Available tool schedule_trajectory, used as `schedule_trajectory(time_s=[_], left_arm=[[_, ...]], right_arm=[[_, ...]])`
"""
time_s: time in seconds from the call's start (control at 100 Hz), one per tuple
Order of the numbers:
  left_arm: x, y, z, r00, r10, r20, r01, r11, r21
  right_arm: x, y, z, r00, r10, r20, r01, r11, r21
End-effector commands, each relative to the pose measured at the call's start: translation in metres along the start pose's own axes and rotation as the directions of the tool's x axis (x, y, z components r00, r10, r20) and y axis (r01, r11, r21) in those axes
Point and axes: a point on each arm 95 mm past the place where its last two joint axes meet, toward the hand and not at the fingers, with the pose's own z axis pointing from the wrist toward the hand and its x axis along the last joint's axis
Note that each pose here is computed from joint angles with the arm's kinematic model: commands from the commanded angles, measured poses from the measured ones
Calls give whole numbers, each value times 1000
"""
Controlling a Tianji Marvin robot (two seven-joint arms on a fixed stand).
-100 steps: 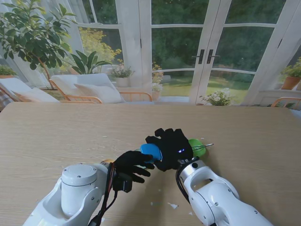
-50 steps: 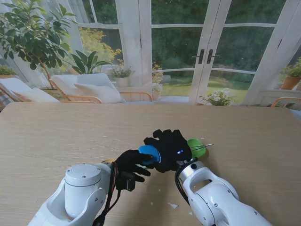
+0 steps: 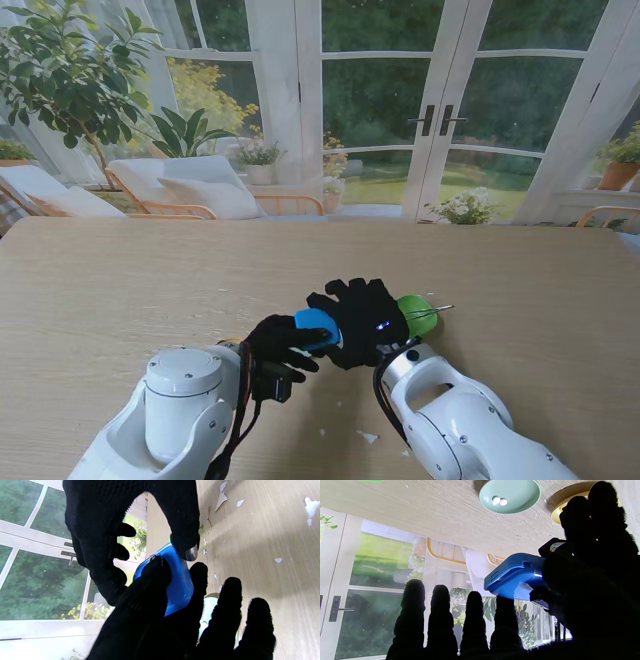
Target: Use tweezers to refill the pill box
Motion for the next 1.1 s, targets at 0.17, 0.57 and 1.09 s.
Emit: schedule_trajectory(time_s=[0.17, 0.57, 1.09], left_arm=[[4, -5, -5, 998, 66, -2, -66, 996, -59], [0, -21, -14, 980, 200, -9, -199, 968, -150], [-5, -32, -28, 983, 179, -48, -185, 968, -168]], right_arm=[[3, 4, -19, 993, 114, -8, -114, 993, 42], [-5, -10, -46, 914, 396, 86, -396, 918, -25], [0, -28, -33, 689, 718, 95, -704, 695, -145]])
